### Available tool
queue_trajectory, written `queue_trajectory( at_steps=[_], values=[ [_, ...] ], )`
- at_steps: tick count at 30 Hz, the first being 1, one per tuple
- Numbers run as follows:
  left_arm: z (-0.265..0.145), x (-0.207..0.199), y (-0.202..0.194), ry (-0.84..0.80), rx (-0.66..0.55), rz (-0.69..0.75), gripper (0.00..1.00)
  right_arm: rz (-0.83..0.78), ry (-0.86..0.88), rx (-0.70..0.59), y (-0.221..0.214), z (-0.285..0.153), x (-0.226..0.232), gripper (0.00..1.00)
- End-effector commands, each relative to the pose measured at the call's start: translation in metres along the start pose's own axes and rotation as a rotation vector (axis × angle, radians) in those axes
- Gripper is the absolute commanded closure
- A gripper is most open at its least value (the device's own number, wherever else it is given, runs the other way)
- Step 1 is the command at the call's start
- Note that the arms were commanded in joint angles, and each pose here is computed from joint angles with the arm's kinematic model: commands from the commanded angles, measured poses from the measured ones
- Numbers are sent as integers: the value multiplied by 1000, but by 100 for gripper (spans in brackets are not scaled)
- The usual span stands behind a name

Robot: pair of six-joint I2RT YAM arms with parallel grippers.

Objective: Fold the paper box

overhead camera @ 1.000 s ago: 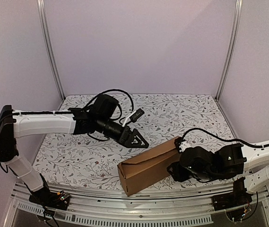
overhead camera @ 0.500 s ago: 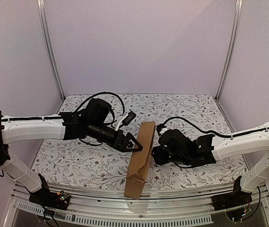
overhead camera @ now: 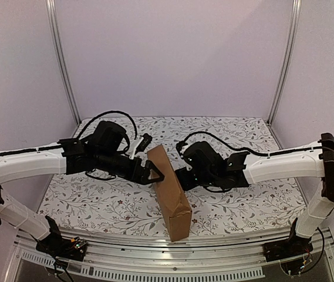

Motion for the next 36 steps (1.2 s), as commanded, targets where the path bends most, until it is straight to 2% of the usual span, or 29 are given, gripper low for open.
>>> queue_trajectory(
  at_steps=[1,6,10,12,15,18,22,25,31,36],
  values=[
    [-26,20,-7,170,30,-1,13,-57,-29,38,-7,2,-3,44],
    [-56,5,20,191,-62,76,13,-97,-106,27,-2,-10,-15,44],
    [-65,-22,47,47,-195,132,19,-119,-153,11,6,-27,-23,45],
    [-62,-34,57,-53,-245,148,28,-123,-170,-16,14,-41,-27,46],
    [-47,-46,65,-184,-252,137,44,-134,-173,-36,22,-61,-31,50],
    [-29,-48,65,-266,-237,113,62,-131,-149,-63,31,-85,-31,59],
    [-12,-44,63,-296,-229,93,74,-131,-82,-123,38,-118,-21,72],
    [-3,-38,58,-293,-212,79,79,-132,-19,-147,35,-140,-12,75],
    [7,-30,43,-295,-178,49,88,-120,181,-111,13,-175,-10,75],
    [11,-28,29,-315,-152,44,91,-230,431,22,-16,-205,-1,66]
  ],
)
Point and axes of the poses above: each gripper's point midway between its finger pads, its own z axis out along the fingers, its own x axis along the line the jaws close on, y = z × x, the point moved 5 cm from there along -z, back along the fingers, and after that the axes turned 7 degrees about z, right-handed, at the moved point
